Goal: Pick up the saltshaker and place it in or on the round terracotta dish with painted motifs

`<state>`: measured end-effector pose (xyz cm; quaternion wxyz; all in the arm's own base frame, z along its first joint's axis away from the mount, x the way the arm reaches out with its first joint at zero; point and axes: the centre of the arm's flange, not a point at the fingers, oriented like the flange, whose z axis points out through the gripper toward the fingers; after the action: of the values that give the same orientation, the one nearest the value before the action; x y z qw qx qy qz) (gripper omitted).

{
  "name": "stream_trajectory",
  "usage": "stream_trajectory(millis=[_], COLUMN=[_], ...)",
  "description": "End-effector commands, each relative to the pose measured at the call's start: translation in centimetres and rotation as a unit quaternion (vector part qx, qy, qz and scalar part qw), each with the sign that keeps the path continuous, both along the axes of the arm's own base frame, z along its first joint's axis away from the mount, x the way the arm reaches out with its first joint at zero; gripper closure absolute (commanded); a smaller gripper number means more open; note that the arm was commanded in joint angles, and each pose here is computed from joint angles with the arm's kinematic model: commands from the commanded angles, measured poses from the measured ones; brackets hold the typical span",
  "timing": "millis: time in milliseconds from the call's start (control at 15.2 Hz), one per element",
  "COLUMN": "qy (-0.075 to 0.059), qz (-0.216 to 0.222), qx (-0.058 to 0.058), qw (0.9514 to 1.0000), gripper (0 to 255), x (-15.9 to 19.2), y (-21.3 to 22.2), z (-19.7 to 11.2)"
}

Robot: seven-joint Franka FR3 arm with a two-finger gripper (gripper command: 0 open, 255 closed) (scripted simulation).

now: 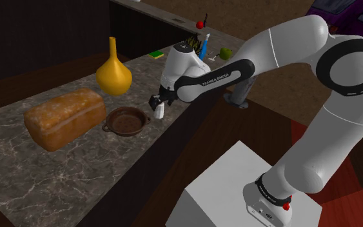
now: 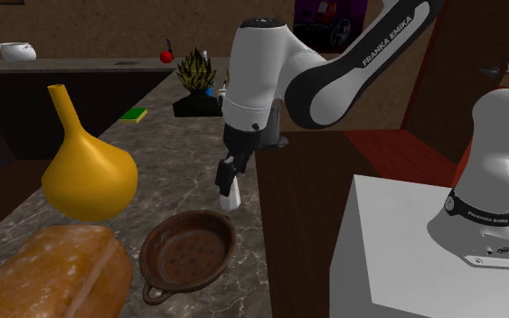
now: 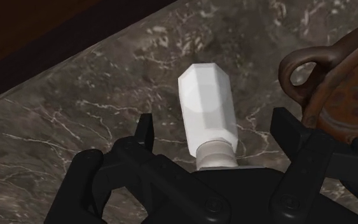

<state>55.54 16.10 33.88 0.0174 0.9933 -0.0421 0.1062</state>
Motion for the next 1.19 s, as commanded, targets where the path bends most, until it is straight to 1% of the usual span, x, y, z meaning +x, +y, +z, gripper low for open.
stream_trajectory(millis=[0, 396, 462, 1056, 1122], qy=[0.000, 0.000, 0.000, 0.000, 0.000], qz=[0.000, 0.000, 0.000, 0.000, 0.000], qx=[0.000, 0.000, 0.000, 0.000, 0.000], qw=[1.0000, 1.0000, 1.0000, 1.0000, 1.0000], gripper=[0, 0, 255, 255, 255], x=[0.06, 0.07, 0.07, 0.07, 0.06], y=[-0.01, -0.01, -0.01, -0.01, -0.01], z=[-0.33, -0.32, -0.32, -0.33, 0.20])
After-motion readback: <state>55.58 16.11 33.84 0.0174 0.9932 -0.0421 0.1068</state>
